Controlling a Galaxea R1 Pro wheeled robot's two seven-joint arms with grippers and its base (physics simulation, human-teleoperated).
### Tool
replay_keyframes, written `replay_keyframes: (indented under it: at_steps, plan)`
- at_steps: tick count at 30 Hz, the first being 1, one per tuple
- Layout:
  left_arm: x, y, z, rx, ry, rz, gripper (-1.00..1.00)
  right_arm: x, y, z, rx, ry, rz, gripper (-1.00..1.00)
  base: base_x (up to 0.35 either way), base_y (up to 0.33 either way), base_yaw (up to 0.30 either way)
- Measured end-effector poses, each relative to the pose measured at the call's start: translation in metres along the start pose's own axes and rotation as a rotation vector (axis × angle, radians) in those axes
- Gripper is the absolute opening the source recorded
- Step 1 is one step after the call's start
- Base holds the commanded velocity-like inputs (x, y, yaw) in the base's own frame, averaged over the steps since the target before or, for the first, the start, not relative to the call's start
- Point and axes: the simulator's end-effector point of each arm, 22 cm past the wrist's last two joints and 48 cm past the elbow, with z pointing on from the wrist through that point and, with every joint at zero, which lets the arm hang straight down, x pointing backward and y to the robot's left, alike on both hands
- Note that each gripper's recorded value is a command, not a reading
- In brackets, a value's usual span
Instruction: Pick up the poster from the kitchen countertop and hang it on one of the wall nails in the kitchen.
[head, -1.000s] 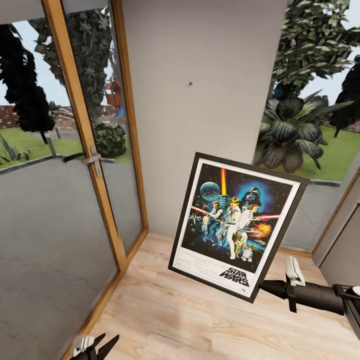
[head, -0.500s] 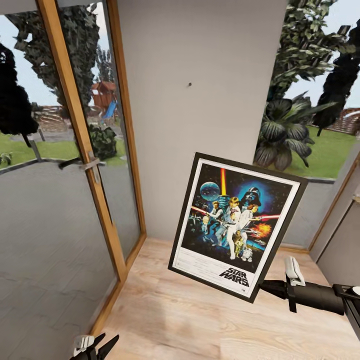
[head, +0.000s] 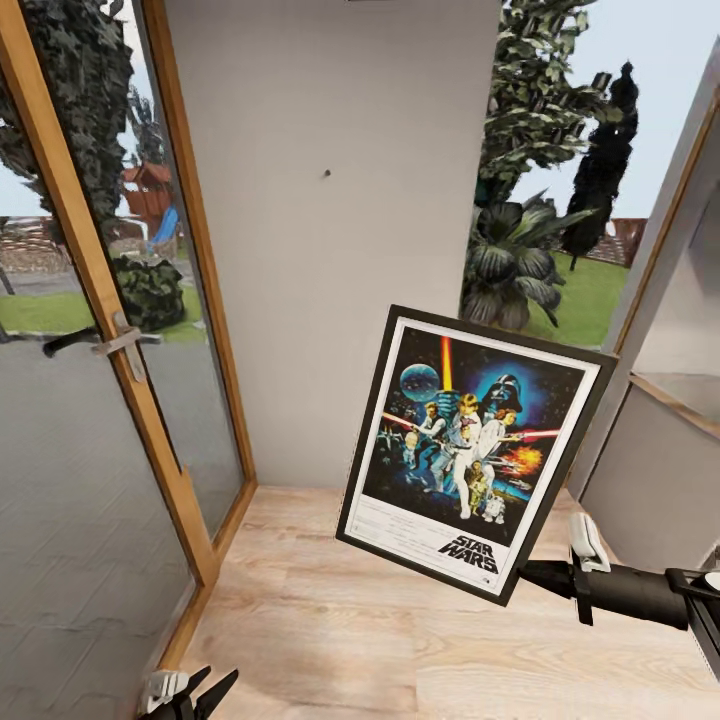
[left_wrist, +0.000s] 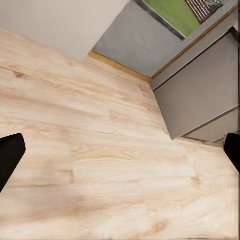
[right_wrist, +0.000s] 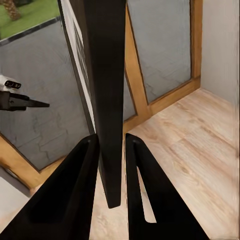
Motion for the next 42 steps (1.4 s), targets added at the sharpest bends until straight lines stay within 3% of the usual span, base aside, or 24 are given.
replay_keyframes:
  at_steps: [20,42]
  plan:
    - [0.006,-0.009,0.006,0.017,0.005,-0.007,1.0,-0.001,0.001,0.0,-0.001,0.0,-0.001,-1.0,0.01,0.0,-0.028]
    - [0.006,-0.011,0.007,0.019,0.002,-0.01,1.0,-0.001,0.002,0.001,-0.004,-0.003,-0.002,-1.0,0.318,0.0,0.0]
